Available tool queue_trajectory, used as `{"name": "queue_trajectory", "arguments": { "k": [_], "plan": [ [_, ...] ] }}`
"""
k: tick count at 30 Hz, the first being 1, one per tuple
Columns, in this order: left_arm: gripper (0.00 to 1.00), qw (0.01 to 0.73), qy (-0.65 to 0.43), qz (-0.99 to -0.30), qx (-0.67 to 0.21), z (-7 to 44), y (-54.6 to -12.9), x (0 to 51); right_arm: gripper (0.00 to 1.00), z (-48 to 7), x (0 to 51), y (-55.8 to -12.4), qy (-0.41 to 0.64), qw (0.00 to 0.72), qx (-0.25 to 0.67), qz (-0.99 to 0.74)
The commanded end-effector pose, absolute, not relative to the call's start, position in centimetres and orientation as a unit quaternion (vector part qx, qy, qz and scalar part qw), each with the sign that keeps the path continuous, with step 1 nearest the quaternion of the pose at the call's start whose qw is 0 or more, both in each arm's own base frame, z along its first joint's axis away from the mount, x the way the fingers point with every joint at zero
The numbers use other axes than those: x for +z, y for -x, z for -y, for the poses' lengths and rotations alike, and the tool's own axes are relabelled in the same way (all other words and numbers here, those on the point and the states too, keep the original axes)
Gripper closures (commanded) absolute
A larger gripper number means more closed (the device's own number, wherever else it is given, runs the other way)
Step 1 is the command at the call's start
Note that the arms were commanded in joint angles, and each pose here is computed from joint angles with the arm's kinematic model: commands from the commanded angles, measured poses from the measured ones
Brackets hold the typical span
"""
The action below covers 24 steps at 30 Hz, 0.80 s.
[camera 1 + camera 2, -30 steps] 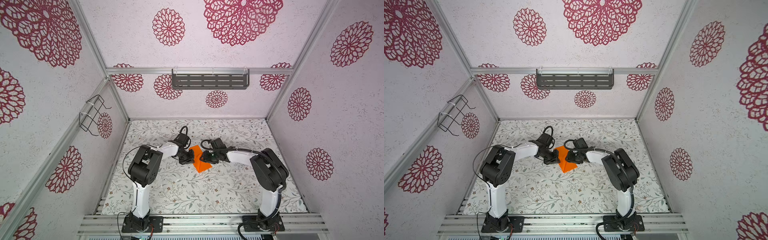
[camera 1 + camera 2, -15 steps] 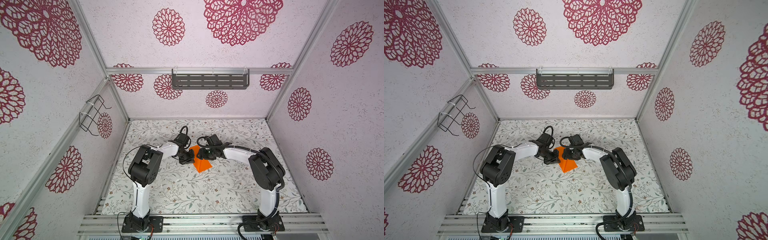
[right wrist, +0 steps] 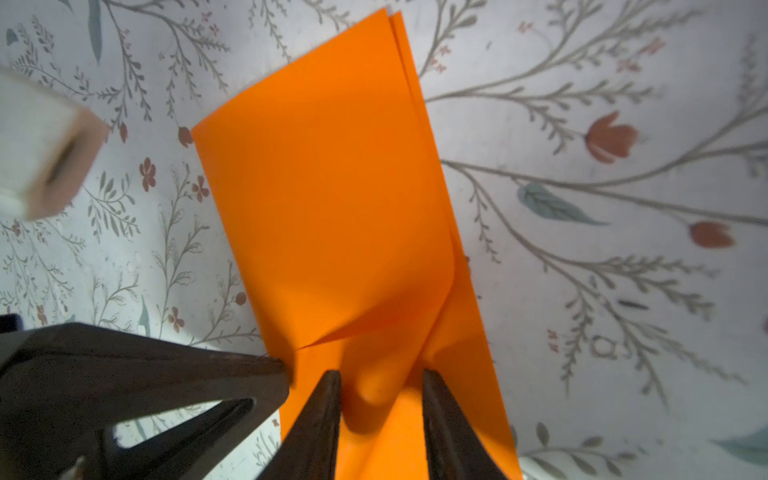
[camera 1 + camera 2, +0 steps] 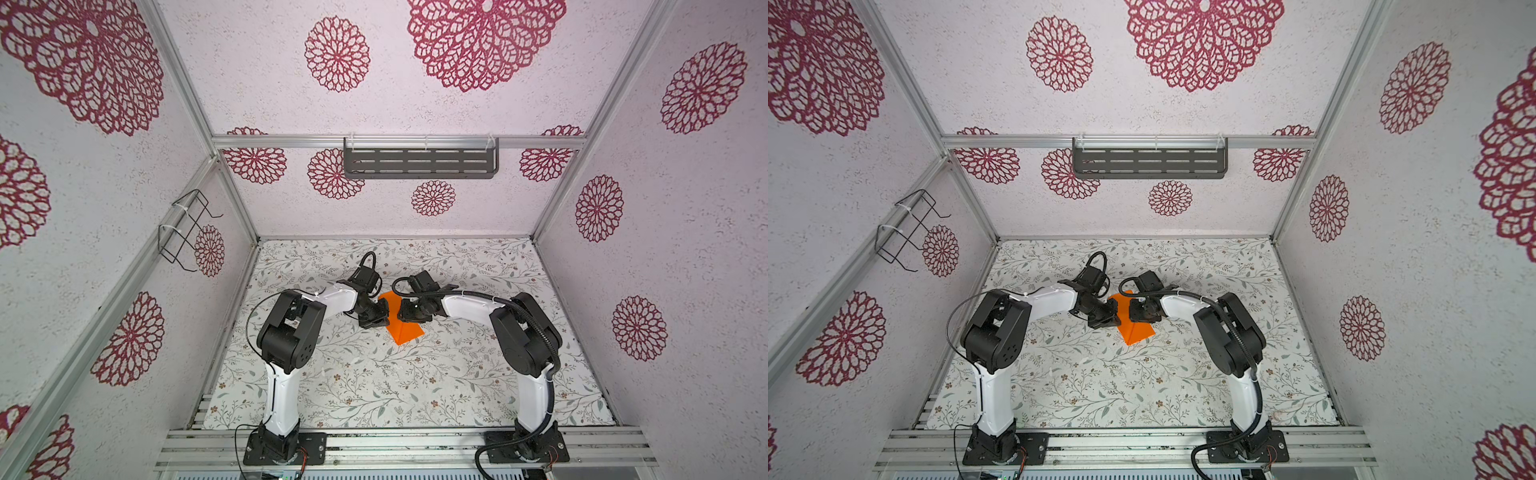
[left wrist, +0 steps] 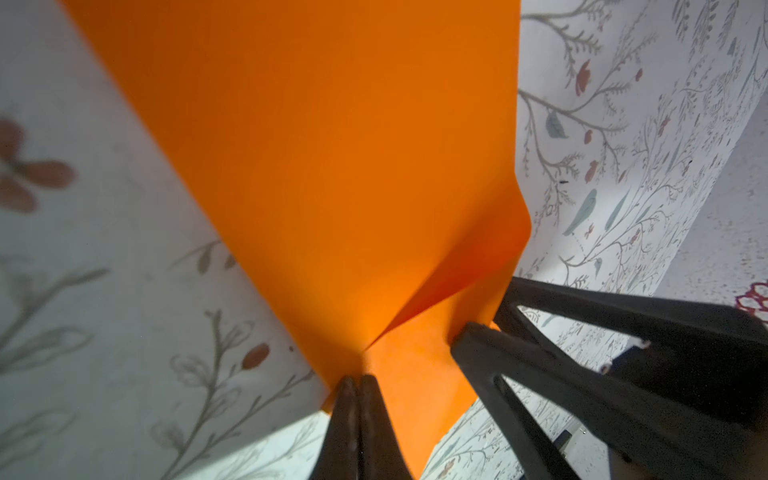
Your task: Fold a paper plane with a square sheet of paper (pick it up from the middle)
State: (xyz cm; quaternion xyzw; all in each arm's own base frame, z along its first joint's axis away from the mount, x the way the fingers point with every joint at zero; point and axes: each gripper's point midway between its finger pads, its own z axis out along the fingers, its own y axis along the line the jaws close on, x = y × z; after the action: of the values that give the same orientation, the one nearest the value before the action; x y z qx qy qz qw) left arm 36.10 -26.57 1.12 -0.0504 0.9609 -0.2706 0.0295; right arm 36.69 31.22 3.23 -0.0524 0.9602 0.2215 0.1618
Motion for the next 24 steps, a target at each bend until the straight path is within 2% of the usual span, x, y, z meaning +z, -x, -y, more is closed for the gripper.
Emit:
{"name": "queue_trajectory", "arguments": {
  "k": [1,12,17,24],
  "plan": [
    [0.92,0.047,0.033,-0.957,-0.285,27.6,-37.1,1.9,0.66,-29.5,0.3,-35.0,0.030,0.123,0.179,-0.976],
    [0.74,0.080,0.028,-0.957,-0.277,26.5,-37.6,4.2,0.68,-28.8,-0.9,-34.5,0.014,0.112,0.163,-0.980],
    [0.64,0.065,0.033,-0.957,-0.280,26.0,-36.5,3.4,0.68,-28.8,-0.8,-34.5,0.013,0.113,0.164,-0.980],
    [0.61,0.057,0.043,-0.953,-0.293,26.3,-36.2,2.9,0.67,-29.1,-0.6,-34.5,0.011,0.112,0.171,-0.979]
  ]
}}
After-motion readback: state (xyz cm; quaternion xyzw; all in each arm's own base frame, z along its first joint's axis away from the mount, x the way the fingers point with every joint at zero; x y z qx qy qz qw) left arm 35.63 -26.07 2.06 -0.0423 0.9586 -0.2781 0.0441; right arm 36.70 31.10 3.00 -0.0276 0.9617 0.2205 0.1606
